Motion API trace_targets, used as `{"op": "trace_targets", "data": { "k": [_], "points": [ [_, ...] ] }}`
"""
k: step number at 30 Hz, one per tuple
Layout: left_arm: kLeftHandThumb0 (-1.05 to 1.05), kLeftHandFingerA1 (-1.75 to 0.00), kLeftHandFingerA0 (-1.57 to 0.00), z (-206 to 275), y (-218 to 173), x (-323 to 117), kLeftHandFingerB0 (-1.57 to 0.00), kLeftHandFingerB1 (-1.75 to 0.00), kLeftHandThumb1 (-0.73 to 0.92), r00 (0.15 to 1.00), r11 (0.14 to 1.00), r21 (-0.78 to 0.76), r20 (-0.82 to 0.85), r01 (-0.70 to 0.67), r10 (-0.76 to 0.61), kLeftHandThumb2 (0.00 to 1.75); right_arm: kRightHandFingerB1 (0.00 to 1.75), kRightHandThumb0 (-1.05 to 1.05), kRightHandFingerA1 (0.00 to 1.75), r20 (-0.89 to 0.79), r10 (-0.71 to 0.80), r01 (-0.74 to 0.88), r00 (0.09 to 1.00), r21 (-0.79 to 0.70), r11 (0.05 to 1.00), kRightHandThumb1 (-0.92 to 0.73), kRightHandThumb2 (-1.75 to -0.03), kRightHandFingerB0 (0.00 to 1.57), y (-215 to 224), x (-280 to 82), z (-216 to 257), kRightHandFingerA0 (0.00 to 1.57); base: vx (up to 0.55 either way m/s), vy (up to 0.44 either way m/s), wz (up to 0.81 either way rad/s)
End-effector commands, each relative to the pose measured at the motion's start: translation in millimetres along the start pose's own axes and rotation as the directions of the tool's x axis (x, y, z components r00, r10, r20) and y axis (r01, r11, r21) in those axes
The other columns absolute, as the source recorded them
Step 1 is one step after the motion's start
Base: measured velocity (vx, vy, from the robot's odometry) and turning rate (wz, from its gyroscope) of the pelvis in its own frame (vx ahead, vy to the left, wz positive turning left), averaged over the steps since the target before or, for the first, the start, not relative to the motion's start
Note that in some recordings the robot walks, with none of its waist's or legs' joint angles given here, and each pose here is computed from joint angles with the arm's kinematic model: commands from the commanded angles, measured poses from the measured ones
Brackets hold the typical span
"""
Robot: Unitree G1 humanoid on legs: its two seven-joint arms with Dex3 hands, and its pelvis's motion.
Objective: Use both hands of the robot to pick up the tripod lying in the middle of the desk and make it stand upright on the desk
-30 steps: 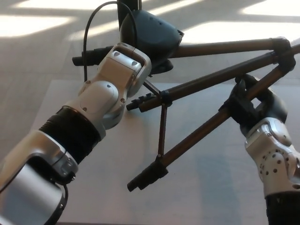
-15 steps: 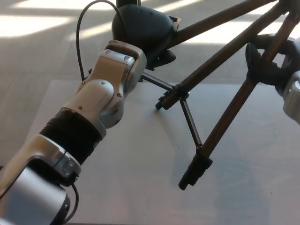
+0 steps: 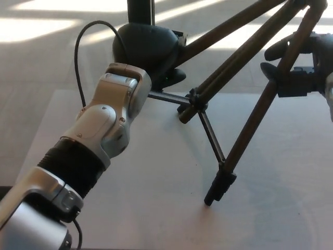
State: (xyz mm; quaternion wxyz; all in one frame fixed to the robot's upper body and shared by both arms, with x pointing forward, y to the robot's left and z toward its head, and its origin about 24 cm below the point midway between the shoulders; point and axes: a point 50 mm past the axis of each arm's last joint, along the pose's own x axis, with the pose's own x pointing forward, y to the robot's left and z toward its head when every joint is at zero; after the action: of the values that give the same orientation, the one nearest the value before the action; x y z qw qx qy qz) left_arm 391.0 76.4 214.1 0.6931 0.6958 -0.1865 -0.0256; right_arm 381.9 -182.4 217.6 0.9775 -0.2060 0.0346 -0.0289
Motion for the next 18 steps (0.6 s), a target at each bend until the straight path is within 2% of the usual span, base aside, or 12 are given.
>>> {"op": "trace_targets", "data": {
  "k": [1,4,7,8,9,10,11,12,14,15,16,18],
  "points": [
    [-0.22,-1.54,-0.85,-27,-41,-24,-0.80,-1.14,0.56,0.985,0.991,-0.023,-0.108,0.134,-0.135,0.73,1.37,-0.25,1.62,0.290,-0.038,0.147,0.956,-0.364,0.920,-0.43,-1.27,0.81,-11,-15,58,0.83,0.00,0.000,0.00],
    [-0.25,-1.52,-0.88,-28,-47,-29,-0.84,-0.98,0.58,0.984,0.990,-0.032,-0.109,0.137,-0.140,0.63,1.35,-0.22,1.62,0.312,-0.023,0.154,0.950,-0.401,0.903,-0.42,-1.28,0.86,-5,-18,62,0.91,0.00,0.000,0.00],
    [-0.24,-1.39,-0.88,-28,-59,-37,-0.81,-1.01,0.60,0.978,0.984,-0.050,-0.113,0.168,-0.173,0.68,1.41,-0.17,1.69,0.362,0.013,0.156,0.932,-0.435,0.887,-0.39,-1.35,0.84,7,-22,68,0.92,0.00,0.000,0.00],
    [-0.24,-1.52,-0.86,-28,-61,-39,-0.79,-1.17,0.59,0.978,0.984,-0.052,-0.112,0.169,-0.174,0.67,1.42,-0.18,1.71,0.369,0.027,0.149,0.929,-0.441,0.885,-0.47,-1.24,0.84,8,-22,68,0.92,0.00,0.000,0.00],
    [-0.24,-1.60,-0.87,-28,-64,-41,-0.78,-1.24,0.58,0.979,0.985,-0.047,-0.109,0.169,-0.173,0.65,1.40,-0.35,1.72,0.401,0.053,0.137,0.914,-0.429,0.893,-0.67,-0.95,0.88,9,-21,68,0.95,0.00,0.000,0.00],
    [-0.23,-1.60,-0.86,-27,-67,-43,-0.75,-1.27,0.59,0.979,0.984,-0.046,-0.107,0.171,-0.175,0.63,1.45,-0.25,1.73,0.420,0.044,0.162,0.907,-0.443,0.882,-0.49,-1.24,0.87,10,-21,72,0.95,0.00,0.000,0.00],
    [-0.23,-1.60,-0.86,-27,-68,-44,-0.75,-1.27,0.59,0.979,0.984,-0.047,-0.106,0.171,-0.175,0.63,1.45,-0.25,1.73,0.423,0.037,0.175,0.906,-0.451,0.875,-0.49,-1.24,0.87,11,-21,73,0.95,0.00,0.000,0.00],
    [-0.24,-1.46,-0.87,-28,-67,-45,-0.79,-1.13,0.62,0.979,0.984,-0.036,-0.103,0.172,-0.174,0.64,1.30,-0.21,1.73,0.428,0.025,0.200,0.904,-0.474,0.858,-0.55,-1.13,0.82,10,-21,80,0.93,0.00,0.000,0.00],
    [-0.25,-1.53,-0.87,-31,-64,-45,-0.79,-1.20,0.63,0.980,0.985,-0.049,-0.107,0.163,-0.168,0.65,1.26,-0.17,1.68,0.429,0.010,0.225,0.903,-0.494,0.840,-0.52,-1.20,0.83,7,-20,87,0.93,0.00,0.000,0.00],
    [-0.23,-1.51,-0.88,-32,-63,-44,-0.80,-1.15,0.65,0.980,0.985,-0.055,-0.110,0.161,-0.166,0.67,1.23,-0.22,1.60,0.428,-0.002,0.239,0.904,-0.501,0.832,-0.44,-1.16,0.90,6,-20,90,1.09,0.00,0.000,0.00],
    [-0.23,-1.47,-0.88,-33,-61,-44,-0.81,-1.09,0.64,0.980,0.985,-0.059,-0.115,0.159,-0.165,0.68,1.37,-0.17,1.73,0.439,-0.004,0.262,0.899,-0.529,0.807,-0.53,-1.16,0.77,4,-20,95,0.93,0.00,0.000,0.00],
    [-0.22,-1.33,-0.86,-34,-60,-44,-0.80,-0.99,0.66,0.979,0.985,-0.062,-0.115,0.162,-0.168,0.70,1.38,-0.21,1.75,0.456,-0.003,0.284,0.890,-0.549,0.786,-0.58,-1.04,0.75,0,-20,100,0.92,0.00,0.000,0.00]
  ]
}}
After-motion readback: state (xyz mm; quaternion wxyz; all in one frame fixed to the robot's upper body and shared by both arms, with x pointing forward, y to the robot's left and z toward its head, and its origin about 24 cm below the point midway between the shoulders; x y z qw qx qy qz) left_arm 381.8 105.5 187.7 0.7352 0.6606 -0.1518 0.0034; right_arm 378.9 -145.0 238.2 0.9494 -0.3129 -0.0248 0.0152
